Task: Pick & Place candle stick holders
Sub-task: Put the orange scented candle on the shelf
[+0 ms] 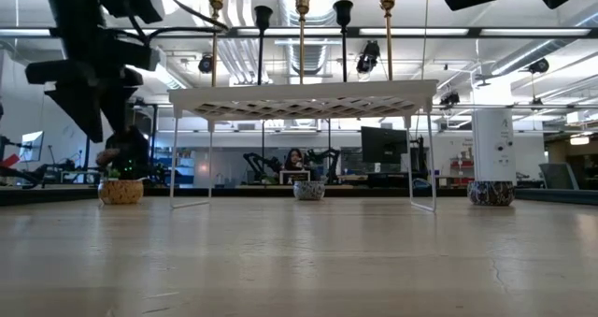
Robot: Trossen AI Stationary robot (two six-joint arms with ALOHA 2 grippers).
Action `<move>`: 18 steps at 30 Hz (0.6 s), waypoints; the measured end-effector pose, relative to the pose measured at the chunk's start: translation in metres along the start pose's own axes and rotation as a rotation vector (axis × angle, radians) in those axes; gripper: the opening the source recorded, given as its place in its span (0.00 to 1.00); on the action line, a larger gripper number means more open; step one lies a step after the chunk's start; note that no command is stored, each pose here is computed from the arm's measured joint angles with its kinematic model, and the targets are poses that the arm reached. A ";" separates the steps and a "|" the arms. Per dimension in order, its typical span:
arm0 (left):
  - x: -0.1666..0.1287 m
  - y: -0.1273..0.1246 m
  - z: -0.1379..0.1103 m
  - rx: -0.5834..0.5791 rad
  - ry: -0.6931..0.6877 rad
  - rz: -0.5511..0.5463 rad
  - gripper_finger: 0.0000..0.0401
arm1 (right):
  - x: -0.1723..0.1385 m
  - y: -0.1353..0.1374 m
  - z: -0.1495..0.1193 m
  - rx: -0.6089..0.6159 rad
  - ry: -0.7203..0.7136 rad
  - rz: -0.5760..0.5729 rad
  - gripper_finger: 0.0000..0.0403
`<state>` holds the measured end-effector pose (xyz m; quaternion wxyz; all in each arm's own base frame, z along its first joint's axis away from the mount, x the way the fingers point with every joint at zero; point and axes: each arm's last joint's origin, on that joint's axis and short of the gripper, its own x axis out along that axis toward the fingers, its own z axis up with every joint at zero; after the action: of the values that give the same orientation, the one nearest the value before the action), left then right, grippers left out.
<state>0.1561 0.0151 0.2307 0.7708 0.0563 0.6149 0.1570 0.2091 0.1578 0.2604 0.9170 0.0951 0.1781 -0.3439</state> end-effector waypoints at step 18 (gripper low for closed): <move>0.000 0.002 -0.036 -0.318 0.083 -0.030 0.82 | 0.000 0.001 0.000 0.009 0.007 0.007 0.11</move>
<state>0.1210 0.0131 0.2226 0.7462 -0.0820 0.6143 0.2431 0.2097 0.1584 0.2600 0.9171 0.1012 0.1795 -0.3414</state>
